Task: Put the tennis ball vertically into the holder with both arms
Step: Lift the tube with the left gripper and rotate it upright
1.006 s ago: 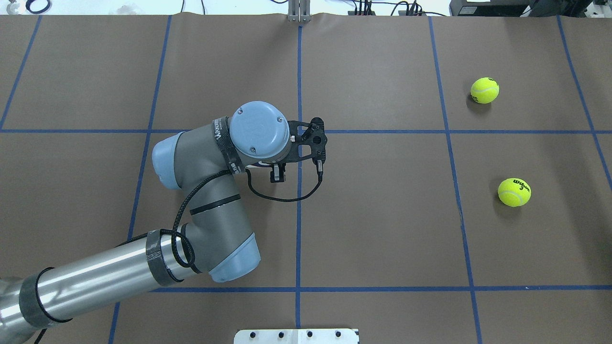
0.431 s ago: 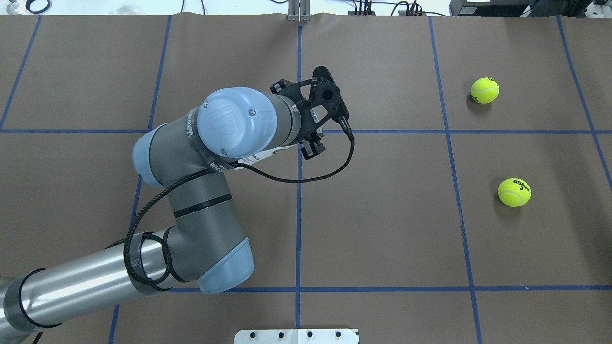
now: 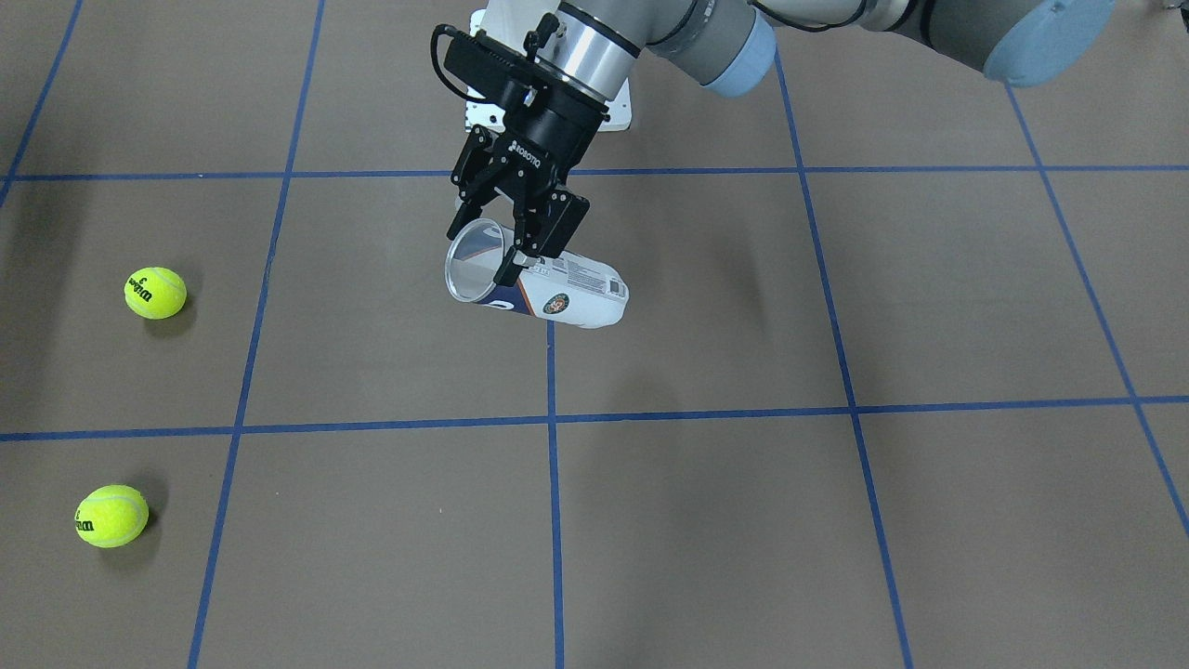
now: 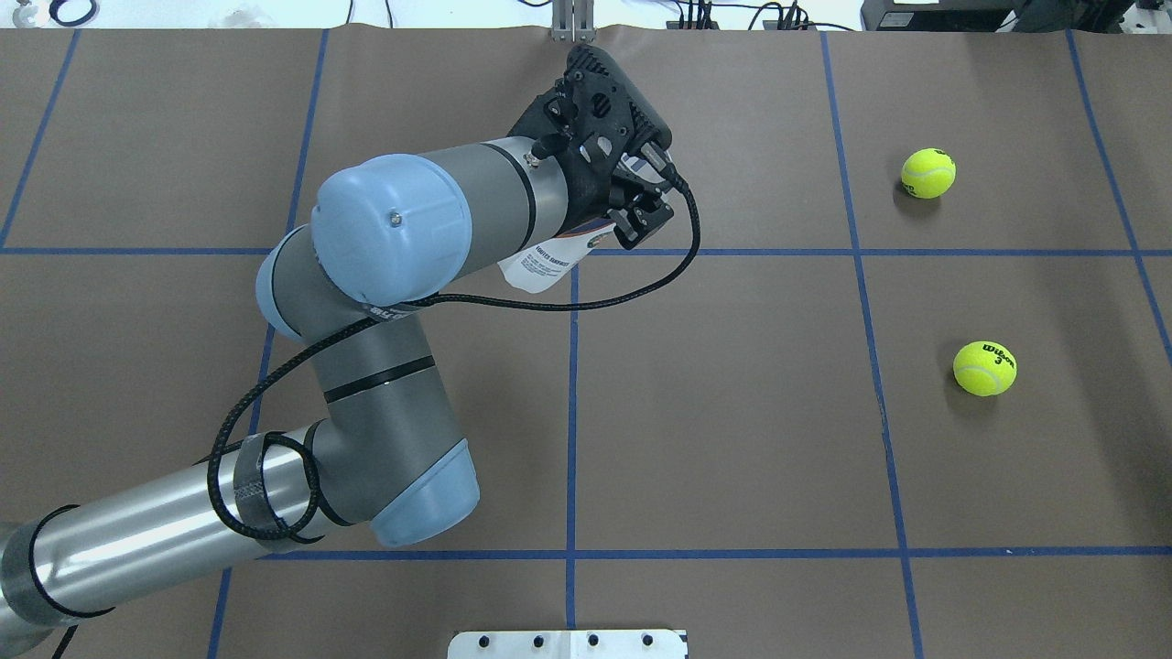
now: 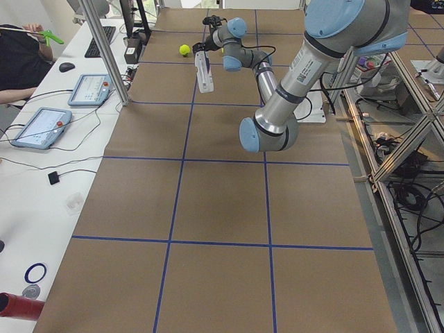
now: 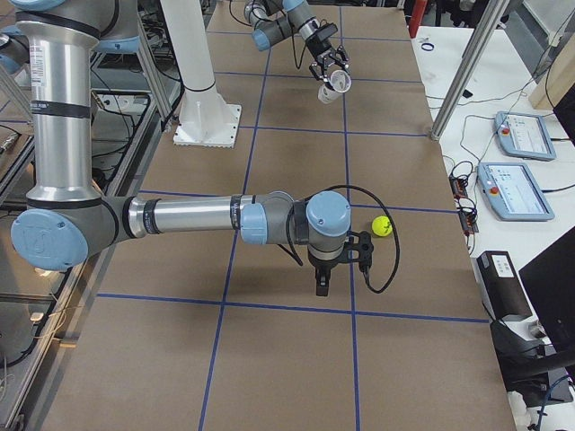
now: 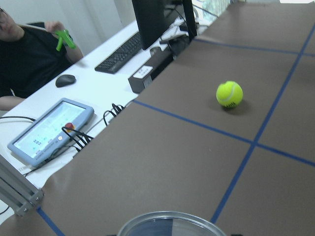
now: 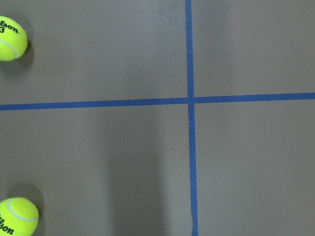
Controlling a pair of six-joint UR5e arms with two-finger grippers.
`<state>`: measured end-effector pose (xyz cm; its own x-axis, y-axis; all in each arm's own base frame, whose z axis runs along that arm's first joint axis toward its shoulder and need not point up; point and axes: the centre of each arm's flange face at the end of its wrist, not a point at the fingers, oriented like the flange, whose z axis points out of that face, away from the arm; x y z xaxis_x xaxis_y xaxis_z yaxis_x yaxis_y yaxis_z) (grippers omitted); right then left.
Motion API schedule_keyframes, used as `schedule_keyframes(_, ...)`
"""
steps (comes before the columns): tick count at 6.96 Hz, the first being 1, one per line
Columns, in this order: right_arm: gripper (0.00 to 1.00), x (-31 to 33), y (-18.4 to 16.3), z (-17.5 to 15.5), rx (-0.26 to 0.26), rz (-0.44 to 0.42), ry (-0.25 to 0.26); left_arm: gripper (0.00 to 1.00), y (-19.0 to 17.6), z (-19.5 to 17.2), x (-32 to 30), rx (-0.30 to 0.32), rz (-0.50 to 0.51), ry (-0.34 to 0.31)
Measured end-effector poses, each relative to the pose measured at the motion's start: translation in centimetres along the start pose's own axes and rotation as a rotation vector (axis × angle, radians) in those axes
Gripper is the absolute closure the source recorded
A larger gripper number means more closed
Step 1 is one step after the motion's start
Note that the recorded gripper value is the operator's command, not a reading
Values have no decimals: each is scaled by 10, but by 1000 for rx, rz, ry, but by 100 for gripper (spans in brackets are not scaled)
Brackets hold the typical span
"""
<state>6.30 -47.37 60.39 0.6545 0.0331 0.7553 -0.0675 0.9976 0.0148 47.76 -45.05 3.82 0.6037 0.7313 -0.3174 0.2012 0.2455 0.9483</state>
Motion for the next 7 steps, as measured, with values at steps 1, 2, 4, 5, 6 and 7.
schedule_keyframes(1, 0, -1, -1, -1, 2, -2, -1, 92, -8, -7, -6, 87, -84, -29)
schedule_keyframes(2, 0, -2, -2, -1, 3, -3, -1, 89, -15, -13, -13, 170, -170, -63)
schedule_keyframes(4, 0, -4, -3, -3, 6, -6, -2, 87, -9, -14, -24, 283, -300, -98)
schedule_keyframes(5, 0, -4, -3, -3, 6, -7, -3, 87, 5, -9, -30, 289, -327, -109)
schedule_keyframes(6, 0, -4, -3, -3, 6, -7, -3, 87, 23, 2, -35, 280, -335, -124)
schedule_keyframes(7, 0, -4, -3, -3, 6, -7, -4, 87, 39, 13, -40, 289, -340, -135)
